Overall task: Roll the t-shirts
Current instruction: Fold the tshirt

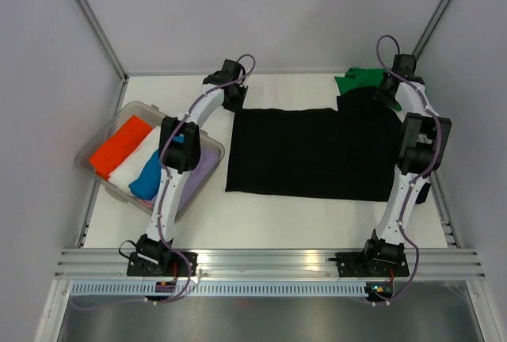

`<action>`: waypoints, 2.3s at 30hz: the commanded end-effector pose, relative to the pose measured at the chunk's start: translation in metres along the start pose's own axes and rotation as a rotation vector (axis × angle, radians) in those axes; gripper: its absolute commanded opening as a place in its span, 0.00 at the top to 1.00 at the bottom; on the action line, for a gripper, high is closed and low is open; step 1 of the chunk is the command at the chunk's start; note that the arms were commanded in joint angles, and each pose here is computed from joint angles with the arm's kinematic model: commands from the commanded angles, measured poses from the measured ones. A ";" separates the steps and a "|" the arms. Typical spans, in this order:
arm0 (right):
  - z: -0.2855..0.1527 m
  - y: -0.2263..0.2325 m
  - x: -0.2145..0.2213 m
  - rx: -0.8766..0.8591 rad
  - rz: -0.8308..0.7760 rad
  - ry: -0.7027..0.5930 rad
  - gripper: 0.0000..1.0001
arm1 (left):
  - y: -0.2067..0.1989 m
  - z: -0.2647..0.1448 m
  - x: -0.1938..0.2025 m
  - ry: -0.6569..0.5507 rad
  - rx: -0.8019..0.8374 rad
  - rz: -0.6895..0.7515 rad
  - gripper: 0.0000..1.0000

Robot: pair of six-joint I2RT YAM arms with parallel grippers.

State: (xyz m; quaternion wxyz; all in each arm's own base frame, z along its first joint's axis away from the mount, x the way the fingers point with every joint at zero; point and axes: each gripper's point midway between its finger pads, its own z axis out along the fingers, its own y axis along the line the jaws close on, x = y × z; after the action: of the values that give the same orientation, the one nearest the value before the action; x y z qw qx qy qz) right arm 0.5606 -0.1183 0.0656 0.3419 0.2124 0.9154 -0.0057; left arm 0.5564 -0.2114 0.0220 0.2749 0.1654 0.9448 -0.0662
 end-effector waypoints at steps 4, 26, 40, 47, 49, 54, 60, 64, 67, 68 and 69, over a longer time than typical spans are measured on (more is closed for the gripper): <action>-0.045 0.017 -0.032 -0.077 -0.028 -0.106 1.00 | -0.013 0.018 0.020 0.056 0.130 -0.052 0.90; -0.136 -0.031 0.054 0.043 0.027 -0.097 1.00 | -0.024 -0.081 0.003 -0.120 0.241 0.239 0.98; -0.173 -0.075 0.117 0.150 0.079 -0.061 1.00 | -0.044 -0.136 0.013 -0.230 0.349 0.531 0.98; -0.175 -0.092 0.143 0.203 0.142 0.002 1.00 | -0.054 -0.138 0.069 -0.163 0.406 0.664 0.98; -0.172 -0.096 0.158 0.221 0.161 0.045 1.00 | -0.057 -0.138 0.078 -0.152 0.404 0.713 0.98; -0.166 -0.100 0.184 0.246 0.196 0.116 1.00 | -0.050 -0.127 0.097 -0.101 0.388 0.758 0.98; -0.169 -0.118 0.199 0.349 0.205 0.152 0.75 | -0.053 -0.132 0.113 -0.063 0.391 0.873 0.64; -0.175 -0.118 0.184 0.358 0.203 0.117 0.50 | -0.055 -0.143 0.109 -0.068 0.394 0.913 0.40; -0.184 -0.119 0.165 0.369 0.196 0.067 0.48 | -0.057 -0.154 0.098 -0.088 0.389 0.958 0.33; -0.187 -0.118 0.160 0.365 0.193 0.053 0.48 | -0.062 -0.158 0.094 -0.098 0.388 0.994 0.33; -0.188 -0.115 0.153 0.354 0.191 0.031 0.48 | -0.062 -0.158 0.094 -0.090 0.377 1.014 0.33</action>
State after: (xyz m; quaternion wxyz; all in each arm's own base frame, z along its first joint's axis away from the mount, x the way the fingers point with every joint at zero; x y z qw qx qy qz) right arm 0.2780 -0.1226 0.0623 0.2325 0.3512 0.8998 -0.1137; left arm 0.3759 -0.2024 0.0698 0.2475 0.6002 0.7498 -0.1275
